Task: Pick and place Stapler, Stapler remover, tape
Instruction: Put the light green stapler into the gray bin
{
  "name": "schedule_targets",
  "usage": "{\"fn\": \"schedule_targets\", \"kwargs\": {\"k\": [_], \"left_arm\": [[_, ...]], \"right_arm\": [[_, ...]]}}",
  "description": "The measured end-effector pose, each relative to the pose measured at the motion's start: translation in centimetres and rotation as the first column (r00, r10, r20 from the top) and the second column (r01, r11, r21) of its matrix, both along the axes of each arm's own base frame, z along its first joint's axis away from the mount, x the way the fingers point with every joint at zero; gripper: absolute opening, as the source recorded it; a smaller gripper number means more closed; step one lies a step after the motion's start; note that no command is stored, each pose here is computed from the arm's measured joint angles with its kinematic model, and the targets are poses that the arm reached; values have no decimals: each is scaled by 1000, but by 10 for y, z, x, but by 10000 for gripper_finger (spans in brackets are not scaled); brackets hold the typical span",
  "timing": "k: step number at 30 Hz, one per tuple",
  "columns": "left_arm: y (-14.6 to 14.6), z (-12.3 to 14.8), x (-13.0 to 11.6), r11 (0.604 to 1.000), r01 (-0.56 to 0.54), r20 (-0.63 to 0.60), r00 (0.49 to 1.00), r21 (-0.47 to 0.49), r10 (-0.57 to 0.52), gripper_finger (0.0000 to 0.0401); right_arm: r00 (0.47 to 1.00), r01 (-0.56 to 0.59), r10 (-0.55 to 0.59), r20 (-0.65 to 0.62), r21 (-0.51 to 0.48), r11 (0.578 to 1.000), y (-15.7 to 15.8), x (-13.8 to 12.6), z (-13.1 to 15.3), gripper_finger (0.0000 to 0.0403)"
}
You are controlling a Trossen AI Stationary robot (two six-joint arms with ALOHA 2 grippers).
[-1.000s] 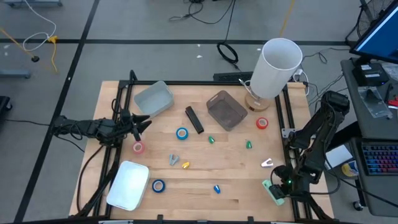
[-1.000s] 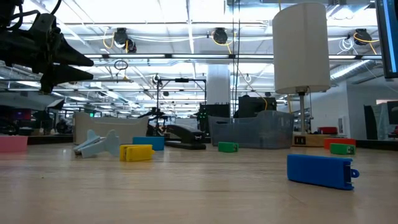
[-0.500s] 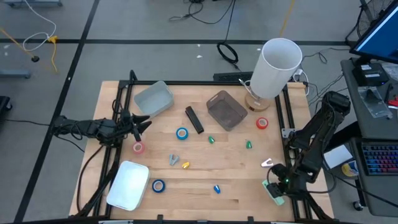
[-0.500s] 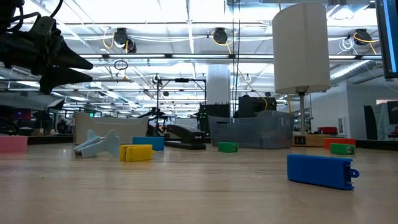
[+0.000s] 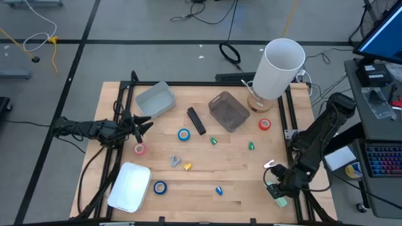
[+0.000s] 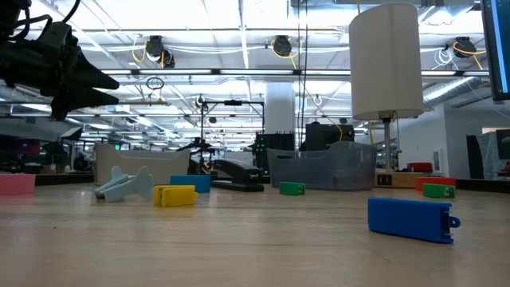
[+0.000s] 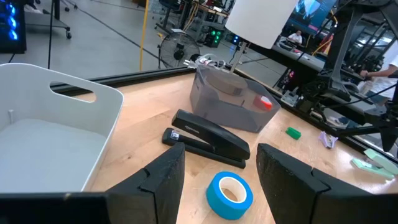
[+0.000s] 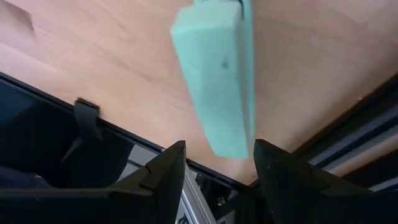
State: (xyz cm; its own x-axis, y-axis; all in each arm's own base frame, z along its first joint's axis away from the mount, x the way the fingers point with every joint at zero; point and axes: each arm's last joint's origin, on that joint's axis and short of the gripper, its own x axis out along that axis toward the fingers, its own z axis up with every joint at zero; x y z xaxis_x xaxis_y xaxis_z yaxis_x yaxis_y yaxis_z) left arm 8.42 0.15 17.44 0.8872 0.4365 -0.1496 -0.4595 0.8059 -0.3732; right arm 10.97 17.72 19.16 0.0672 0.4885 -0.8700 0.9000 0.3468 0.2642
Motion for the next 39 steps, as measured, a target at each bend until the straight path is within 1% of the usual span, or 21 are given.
{"fn": "schedule_targets", "kwargs": {"k": [4, 9, 15, 21, 29, 39], "left_arm": [[0, 0, 0, 1000, 0, 0, 1000, 0, 0, 200], [0, 0, 0, 1000, 0, 1, 1000, -2, 0, 200], [0, 0, 0, 1000, 0, 1, 1000, -2, 0, 200], [0, 0, 0, 1000, 1, -2, 1000, 4, -1, 200], [0, 0, 0, 1000, 1, -2, 1000, 5, -1, 200], [0, 0, 0, 1000, 1, -3, 1000, 6, -1, 200]], "right_arm": [[1000, -9, 9, 12, 6, 1000, -5, 8, 0, 183], [997, -51, 52, -48, 21, 998, -6, 14, -7, 183], [994, -72, 72, -77, 0, 997, -4, 20, -17, 183], [996, -67, 68, -53, 14, 998, 0, 28, -22, 183], [994, -75, 74, -84, -12, 997, 4, 30, -32, 183], [992, -93, 94, -85, 22, 995, 8, 29, -32, 183]]}}
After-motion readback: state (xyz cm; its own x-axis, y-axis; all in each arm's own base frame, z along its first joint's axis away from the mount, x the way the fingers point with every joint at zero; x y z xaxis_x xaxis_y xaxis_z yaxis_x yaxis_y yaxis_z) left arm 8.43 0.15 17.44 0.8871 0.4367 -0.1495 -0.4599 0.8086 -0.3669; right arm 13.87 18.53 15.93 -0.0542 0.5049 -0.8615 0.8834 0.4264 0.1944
